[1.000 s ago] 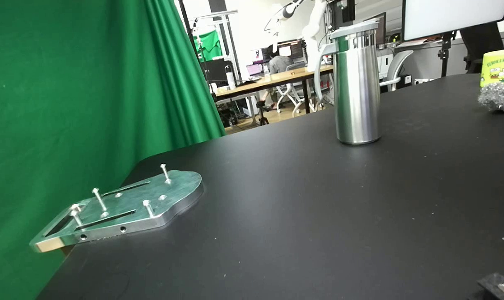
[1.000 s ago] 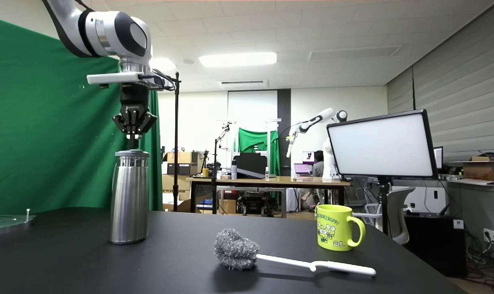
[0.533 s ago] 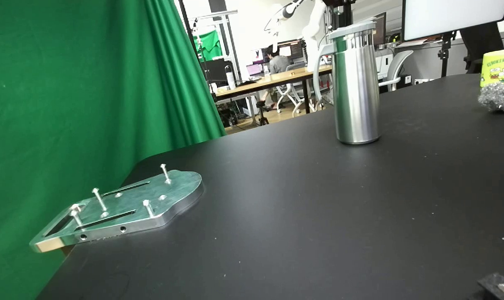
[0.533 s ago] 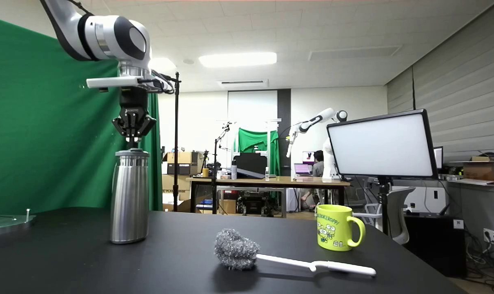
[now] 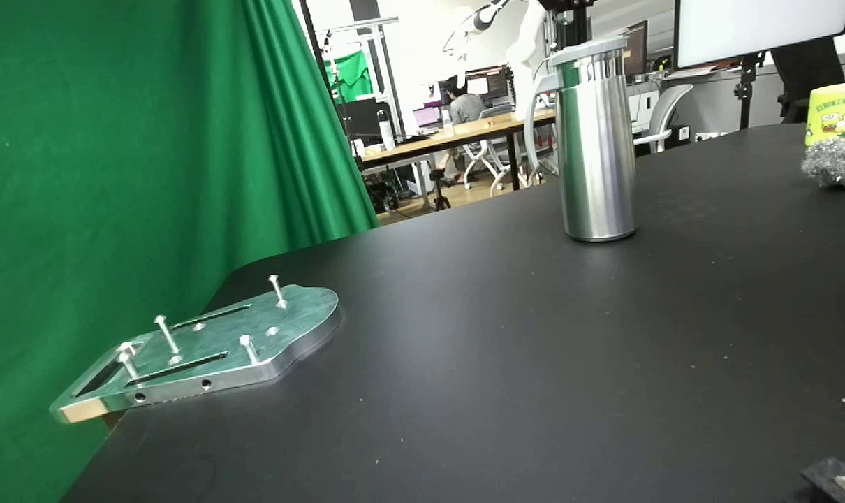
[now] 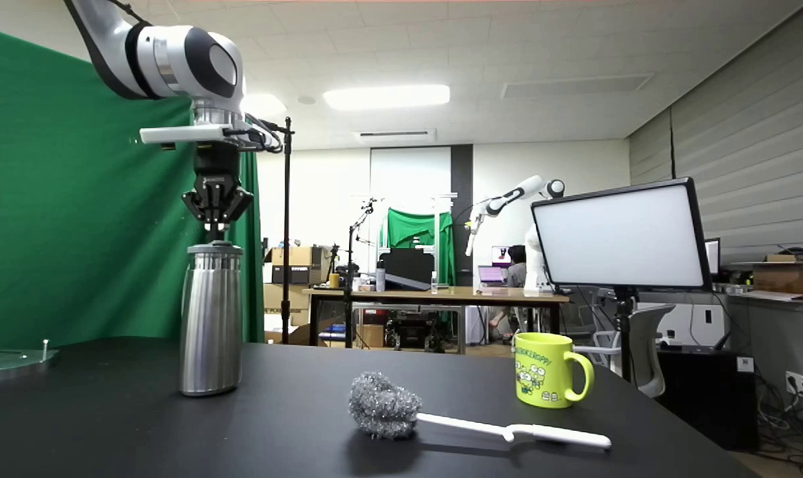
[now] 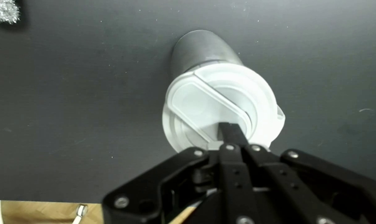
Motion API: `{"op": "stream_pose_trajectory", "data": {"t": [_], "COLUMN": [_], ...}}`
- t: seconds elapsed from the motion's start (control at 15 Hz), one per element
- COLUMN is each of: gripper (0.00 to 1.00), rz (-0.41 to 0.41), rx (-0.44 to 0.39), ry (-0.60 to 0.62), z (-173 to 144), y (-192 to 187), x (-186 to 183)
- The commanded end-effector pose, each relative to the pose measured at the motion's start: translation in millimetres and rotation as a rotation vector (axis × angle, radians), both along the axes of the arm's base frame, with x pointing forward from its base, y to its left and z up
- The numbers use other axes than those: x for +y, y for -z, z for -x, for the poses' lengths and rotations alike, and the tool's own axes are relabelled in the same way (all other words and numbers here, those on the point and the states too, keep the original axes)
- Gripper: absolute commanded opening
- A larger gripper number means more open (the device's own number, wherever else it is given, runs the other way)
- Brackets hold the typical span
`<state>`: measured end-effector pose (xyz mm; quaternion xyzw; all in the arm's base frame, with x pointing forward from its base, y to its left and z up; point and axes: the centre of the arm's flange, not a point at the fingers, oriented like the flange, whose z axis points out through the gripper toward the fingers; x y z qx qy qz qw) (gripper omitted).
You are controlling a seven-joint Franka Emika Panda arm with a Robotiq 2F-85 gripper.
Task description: Press the top of the metallic flask
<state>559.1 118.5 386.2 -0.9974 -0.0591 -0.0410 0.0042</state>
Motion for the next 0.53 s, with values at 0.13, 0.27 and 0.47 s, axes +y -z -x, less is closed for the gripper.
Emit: {"op": "stream_pose_trajectory", "data": {"t": [0.13, 0.27, 0.47], "gripper": [0.0, 0.0, 0.0], "rz": [0.012, 0.017, 0.024], "rx": [0.001, 0.005, 0.016], "ry": [0.061, 0.074, 0.081], "z": [1, 1, -1], "y": [8, 12, 19], "x": [-12, -18, -20]}}
